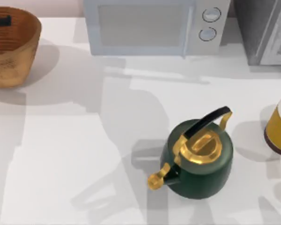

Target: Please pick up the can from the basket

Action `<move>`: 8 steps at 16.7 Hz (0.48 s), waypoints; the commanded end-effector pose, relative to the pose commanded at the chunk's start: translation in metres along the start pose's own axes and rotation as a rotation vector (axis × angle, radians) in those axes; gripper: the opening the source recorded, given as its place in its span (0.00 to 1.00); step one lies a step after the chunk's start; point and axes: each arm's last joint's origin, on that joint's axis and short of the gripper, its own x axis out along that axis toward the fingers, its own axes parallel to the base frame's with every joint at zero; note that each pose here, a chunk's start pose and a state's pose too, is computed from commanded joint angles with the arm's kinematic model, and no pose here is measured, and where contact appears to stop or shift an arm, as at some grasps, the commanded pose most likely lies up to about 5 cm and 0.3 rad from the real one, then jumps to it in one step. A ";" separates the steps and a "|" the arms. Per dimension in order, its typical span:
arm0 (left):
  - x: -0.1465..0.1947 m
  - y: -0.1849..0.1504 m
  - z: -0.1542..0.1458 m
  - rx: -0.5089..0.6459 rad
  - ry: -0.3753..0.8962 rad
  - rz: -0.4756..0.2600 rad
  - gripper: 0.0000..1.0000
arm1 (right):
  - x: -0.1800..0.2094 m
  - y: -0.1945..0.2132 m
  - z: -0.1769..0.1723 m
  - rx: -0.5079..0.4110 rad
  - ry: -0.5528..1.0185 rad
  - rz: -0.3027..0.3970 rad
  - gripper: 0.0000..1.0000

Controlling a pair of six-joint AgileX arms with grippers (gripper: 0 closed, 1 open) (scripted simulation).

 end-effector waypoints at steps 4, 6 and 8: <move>-0.086 -0.020 -0.040 0.008 -0.187 0.022 0.00 | 0.000 0.000 0.000 0.000 0.000 0.000 1.00; -0.130 -0.031 -0.076 0.013 -0.310 0.032 0.00 | 0.000 0.000 0.000 0.000 0.000 0.000 1.00; -0.164 -0.042 -0.123 0.017 -0.444 0.041 0.00 | 0.000 0.000 0.000 0.000 0.000 0.000 1.00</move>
